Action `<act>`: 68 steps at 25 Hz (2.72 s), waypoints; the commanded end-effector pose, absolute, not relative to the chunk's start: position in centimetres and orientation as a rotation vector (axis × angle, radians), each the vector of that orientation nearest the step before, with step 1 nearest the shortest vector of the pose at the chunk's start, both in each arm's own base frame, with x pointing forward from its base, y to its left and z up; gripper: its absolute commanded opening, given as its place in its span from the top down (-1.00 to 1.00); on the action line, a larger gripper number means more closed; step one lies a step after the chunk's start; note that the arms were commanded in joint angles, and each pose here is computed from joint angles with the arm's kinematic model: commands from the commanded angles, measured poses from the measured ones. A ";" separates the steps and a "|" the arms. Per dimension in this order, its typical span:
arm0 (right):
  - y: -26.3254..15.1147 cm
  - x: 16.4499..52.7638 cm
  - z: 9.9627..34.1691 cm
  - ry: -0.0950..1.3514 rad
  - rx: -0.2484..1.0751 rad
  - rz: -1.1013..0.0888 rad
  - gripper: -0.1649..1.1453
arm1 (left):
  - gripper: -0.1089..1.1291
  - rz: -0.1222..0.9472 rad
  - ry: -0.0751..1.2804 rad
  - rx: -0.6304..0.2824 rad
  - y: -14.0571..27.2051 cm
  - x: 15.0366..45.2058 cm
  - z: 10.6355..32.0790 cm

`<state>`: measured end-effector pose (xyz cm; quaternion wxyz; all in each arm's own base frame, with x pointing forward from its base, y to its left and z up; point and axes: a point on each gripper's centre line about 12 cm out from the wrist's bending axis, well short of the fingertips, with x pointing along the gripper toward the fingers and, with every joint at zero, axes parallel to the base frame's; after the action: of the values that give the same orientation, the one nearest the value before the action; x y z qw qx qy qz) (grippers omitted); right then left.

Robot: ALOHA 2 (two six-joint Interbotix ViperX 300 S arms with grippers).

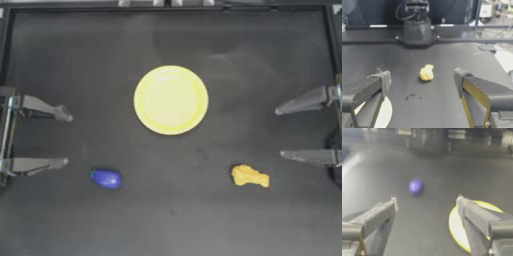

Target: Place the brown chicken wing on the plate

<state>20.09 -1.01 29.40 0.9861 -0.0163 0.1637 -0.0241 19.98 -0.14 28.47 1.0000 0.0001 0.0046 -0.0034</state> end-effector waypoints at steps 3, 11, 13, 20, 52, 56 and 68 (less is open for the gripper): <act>-1.1 20.9 30.2 0.576 0.026 -0.061 -0.77 | -0.84 -0.005 0.011 -0.001 -0.1 20.3 29.4; -0.7 23.5 28.0 0.876 0.067 -0.068 -0.77 | -0.84 0.003 0.012 -0.001 0.0 20.3 29.4; -0.7 24.0 27.4 0.906 0.066 -0.067 -0.77 | -0.84 0.006 0.014 -0.001 0.1 20.3 29.4; -0.1 25.3 24.5 1.040 0.084 -0.077 -0.77 | -0.84 0.007 0.029 -0.006 0.1 20.3 29.3; 1.6 28.3 13.9 1.210 0.135 -0.127 -0.79 | -0.84 0.025 0.030 -0.022 0.5 20.0 29.2; 1.8 28.6 13.0 1.229 0.132 -0.124 -0.79 | -0.84 0.027 0.040 -0.026 0.5 20.0 29.1; 2.3 29.0 11.6 1.278 0.144 -0.125 -0.73 | -0.84 0.038 0.042 -0.030 0.7 19.9 29.0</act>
<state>28.34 2.12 10.83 0.7889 0.0644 0.6081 -0.0615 19.79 0.65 28.30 0.9993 -0.0133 0.0297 0.0173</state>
